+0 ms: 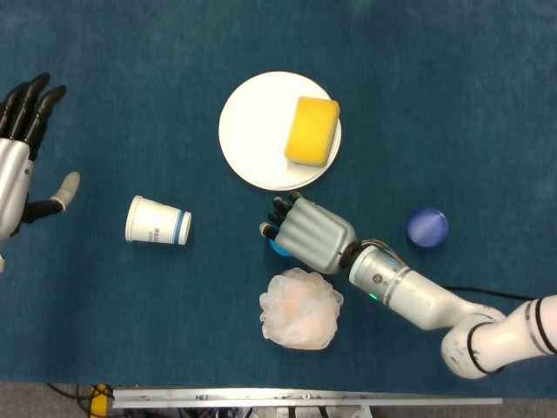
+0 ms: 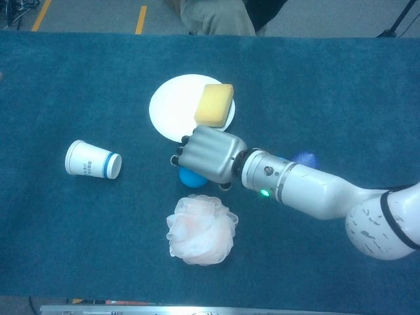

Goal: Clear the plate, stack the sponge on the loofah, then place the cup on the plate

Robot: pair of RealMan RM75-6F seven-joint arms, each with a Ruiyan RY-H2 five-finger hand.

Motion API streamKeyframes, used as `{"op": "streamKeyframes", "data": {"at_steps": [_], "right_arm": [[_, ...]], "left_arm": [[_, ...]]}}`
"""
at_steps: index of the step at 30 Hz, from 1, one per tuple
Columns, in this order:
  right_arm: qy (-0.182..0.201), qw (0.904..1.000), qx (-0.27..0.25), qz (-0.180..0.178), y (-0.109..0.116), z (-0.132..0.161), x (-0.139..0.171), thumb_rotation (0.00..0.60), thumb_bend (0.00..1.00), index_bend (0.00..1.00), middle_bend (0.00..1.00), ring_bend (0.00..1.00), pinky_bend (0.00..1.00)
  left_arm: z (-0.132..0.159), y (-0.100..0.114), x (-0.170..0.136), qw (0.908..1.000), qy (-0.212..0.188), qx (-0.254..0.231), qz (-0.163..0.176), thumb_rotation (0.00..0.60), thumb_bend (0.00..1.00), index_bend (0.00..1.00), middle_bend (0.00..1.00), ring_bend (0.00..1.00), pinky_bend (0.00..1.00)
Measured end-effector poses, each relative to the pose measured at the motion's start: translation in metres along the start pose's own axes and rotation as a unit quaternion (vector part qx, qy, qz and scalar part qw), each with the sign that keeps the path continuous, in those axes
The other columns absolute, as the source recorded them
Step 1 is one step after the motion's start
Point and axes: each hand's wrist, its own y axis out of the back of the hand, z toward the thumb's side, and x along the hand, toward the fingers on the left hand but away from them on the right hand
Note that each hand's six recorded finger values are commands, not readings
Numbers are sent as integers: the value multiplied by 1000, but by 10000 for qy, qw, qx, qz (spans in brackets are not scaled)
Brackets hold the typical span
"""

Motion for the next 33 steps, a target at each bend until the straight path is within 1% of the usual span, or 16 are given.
{"op": "streamKeyframes", "data": {"at_steps": [4, 10, 17, 20, 26, 30, 33], "right_arm": [[-107, 9999, -48, -17, -1, -2, -5, 600, 0, 434, 417, 330, 433], [-228, 9995, -200, -78, -1, -9, -6, 600, 0, 458, 436, 368, 484], [-392, 9984, -366, -188, 5, -31, 5, 600, 0, 460, 439, 369, 493], [-538, 9973, -433, -256, 8, -48, 15, 600, 0, 459, 439, 369, 494], [-1012, 9926, -595, -309, 4, -96, 44, 600, 0, 460, 439, 369, 493], [-1273, 9899, -599, -160, -12, -125, 69, 600, 0, 460, 439, 369, 494], [-1353, 9893, -541, 24, -27, -137, 84, 600, 0, 459, 439, 369, 494]], "left_arm": [[-1, 0, -2, 10000, -1, -48, -5, 600, 319, 42, 3, 0, 131], [-3, -1, -3, 9999, 25, -99, -34, 600, 319, 42, 3, 0, 131], [-2, -1, -3, 9999, -2, -147, -39, 600, 319, 41, 3, 0, 131], [-1, -2, -3, 9999, -23, -145, -60, 600, 319, 41, 3, 0, 131], [1, -4, -5, 9998, -51, -150, -101, 600, 319, 42, 2, 0, 131], [1, -7, -5, 9997, -63, -173, -152, 600, 319, 41, 3, 0, 131], [3, -9, -5, 9996, -86, -185, -202, 600, 319, 42, 3, 0, 131]]}}
